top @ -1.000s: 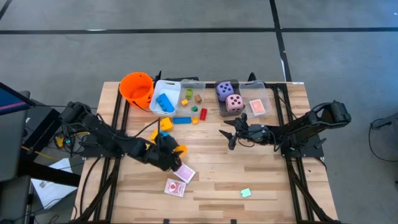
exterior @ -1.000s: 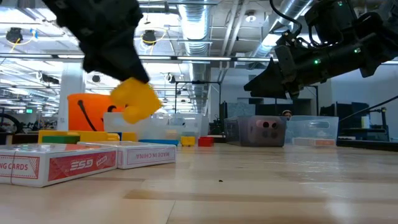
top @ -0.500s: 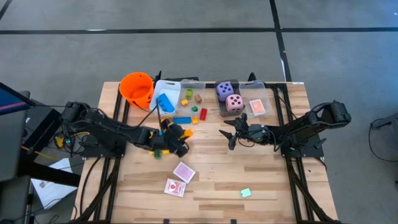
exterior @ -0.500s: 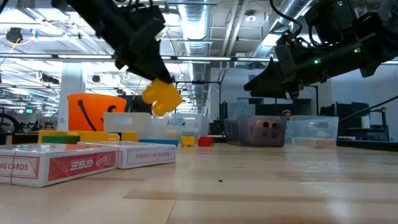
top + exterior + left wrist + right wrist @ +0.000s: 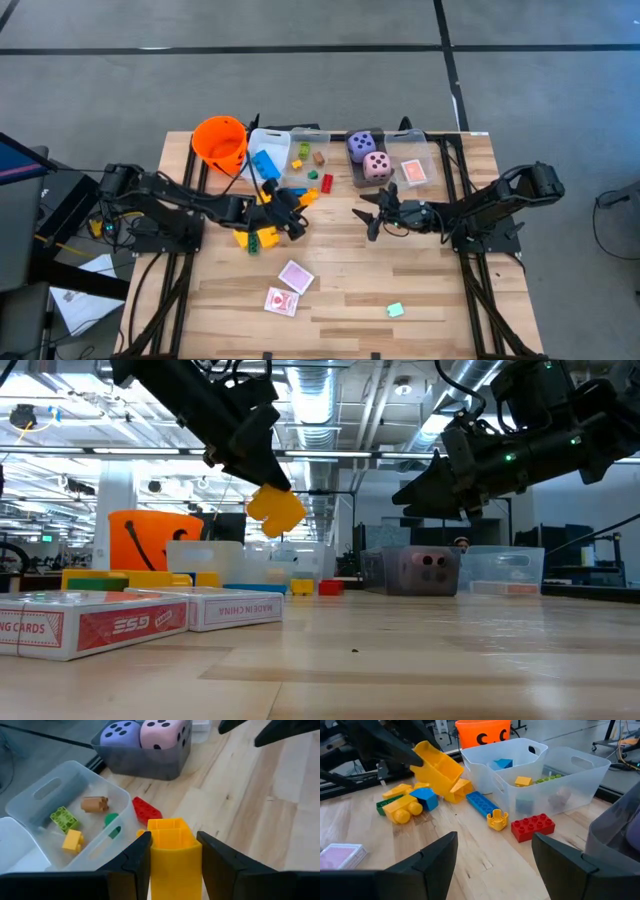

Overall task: Pick & Place Toys
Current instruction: Put the large yellow game piece into the white bin

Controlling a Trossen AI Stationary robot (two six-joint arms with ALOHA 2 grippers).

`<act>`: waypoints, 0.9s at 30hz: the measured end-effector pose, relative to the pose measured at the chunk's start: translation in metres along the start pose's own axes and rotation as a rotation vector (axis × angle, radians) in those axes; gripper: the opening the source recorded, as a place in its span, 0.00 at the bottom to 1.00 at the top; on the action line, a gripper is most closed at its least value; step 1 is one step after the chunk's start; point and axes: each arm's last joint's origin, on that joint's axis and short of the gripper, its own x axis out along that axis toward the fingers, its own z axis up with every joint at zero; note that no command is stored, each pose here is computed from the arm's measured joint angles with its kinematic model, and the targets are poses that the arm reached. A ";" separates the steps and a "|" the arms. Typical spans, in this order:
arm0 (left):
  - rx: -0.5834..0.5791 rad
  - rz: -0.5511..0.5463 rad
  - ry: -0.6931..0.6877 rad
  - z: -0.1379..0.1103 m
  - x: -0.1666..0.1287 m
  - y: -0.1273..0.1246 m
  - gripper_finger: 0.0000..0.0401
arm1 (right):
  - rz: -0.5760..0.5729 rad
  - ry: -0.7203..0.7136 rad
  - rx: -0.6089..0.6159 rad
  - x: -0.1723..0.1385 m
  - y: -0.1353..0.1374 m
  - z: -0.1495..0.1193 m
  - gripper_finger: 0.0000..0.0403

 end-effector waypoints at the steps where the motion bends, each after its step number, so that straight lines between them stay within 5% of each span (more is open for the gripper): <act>1: 0.011 0.004 -0.001 0.000 0.001 0.001 0.31 | 0.000 0.002 0.009 0.000 0.000 0.000 0.62; 27: 0.074 0.167 -0.077 0.022 0.032 0.052 0.31 | -0.021 0.110 0.153 -0.026 0.030 -0.026 0.62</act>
